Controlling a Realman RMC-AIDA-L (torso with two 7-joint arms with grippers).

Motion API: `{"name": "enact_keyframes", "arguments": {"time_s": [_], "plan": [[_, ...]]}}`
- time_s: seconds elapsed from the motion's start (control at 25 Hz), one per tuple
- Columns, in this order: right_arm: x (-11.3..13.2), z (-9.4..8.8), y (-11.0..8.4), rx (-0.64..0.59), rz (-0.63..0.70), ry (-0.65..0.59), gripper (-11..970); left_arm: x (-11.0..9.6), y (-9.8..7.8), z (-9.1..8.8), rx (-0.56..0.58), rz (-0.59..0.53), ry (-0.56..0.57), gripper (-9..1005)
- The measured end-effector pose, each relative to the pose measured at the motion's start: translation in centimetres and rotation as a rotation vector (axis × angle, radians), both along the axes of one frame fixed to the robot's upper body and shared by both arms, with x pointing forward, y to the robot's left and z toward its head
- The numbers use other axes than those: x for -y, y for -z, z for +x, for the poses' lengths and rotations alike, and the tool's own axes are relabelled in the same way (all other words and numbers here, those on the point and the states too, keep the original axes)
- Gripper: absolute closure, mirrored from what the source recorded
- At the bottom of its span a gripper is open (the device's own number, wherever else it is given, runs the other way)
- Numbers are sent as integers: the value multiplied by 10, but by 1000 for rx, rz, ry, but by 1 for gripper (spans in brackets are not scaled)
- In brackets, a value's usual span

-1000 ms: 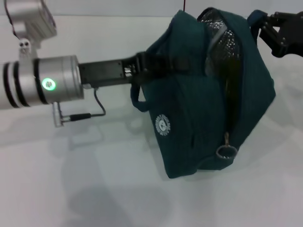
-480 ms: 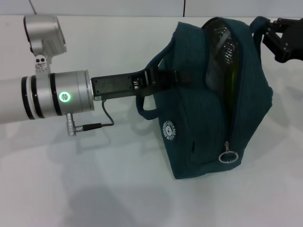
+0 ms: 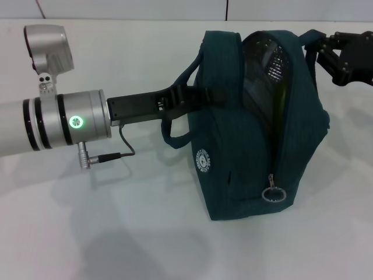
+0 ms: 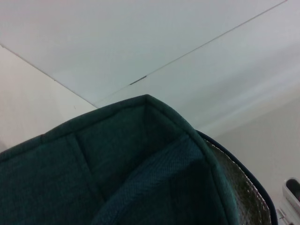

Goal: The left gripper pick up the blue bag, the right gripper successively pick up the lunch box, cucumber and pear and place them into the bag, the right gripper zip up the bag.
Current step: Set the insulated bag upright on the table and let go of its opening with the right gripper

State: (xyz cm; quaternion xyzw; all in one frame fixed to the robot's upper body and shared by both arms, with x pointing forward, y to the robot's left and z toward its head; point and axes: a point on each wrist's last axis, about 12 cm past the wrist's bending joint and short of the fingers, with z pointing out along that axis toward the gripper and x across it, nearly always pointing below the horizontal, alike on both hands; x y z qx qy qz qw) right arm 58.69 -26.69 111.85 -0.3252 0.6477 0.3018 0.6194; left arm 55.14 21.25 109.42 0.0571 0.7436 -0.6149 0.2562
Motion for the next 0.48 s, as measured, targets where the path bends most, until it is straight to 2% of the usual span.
{"name": "enact_keyframes", "arguments": {"time_s": [0.2, 0.48], "plan": [[2, -2, 0, 1, 4, -5, 835, 0, 0, 0, 12, 5, 2, 900], [6, -6, 0, 5, 11, -16, 611, -2, 3, -2, 4, 4, -5, 900]]}}
